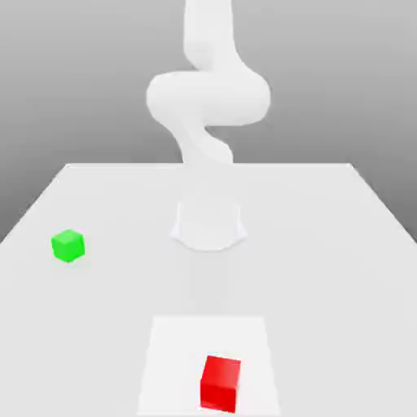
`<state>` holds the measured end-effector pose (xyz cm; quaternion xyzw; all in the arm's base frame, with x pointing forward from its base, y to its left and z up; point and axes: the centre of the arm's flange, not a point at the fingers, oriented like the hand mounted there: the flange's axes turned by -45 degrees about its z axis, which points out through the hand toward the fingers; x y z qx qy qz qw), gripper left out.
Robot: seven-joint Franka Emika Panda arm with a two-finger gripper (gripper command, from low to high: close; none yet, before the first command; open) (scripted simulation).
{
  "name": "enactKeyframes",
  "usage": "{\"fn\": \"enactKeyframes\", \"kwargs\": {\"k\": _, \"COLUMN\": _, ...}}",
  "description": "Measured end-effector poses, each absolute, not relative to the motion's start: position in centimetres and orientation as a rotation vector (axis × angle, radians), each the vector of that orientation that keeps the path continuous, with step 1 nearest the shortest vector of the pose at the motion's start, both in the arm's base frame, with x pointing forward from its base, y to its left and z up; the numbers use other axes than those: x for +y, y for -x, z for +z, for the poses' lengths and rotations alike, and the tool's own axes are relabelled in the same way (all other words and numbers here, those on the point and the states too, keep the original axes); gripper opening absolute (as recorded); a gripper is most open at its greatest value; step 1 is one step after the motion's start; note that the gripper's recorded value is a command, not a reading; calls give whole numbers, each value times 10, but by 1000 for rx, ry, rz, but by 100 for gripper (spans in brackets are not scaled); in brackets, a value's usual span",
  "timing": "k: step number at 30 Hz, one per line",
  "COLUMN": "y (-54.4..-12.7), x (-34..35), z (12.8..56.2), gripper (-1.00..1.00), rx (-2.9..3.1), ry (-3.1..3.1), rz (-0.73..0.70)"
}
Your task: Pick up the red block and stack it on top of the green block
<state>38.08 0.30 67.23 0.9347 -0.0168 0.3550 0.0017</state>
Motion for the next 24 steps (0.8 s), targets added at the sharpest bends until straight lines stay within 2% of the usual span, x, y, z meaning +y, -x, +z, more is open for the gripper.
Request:
{"fn": "enactKeyframes", "kwargs": {"k": 6, "y": -447, "x": 7, "z": 566, "gripper": 0, "rx": -125, "ry": -3004, "rz": 841}}
{"fn": "enactKeyframes", "kwargs": {"k": 12, "y": -484, "x": 9, "z": 452, "gripper": 0, "rx": -191, "ry": -3058, "rz": 574}}
{"fn": "enactKeyframes", "kwargs": {"k": 18, "y": -492, "x": 11, "z": 335, "gripper": 0, "rx": -255, "ry": -3097, "rz": 305}}
{"fn": "enactKeyframes", "kwargs": {"k": 24, "y": -474, "x": 17, "z": 224, "gripper": 0, "rx": -318, "ry": -3123, "rz": 39}}
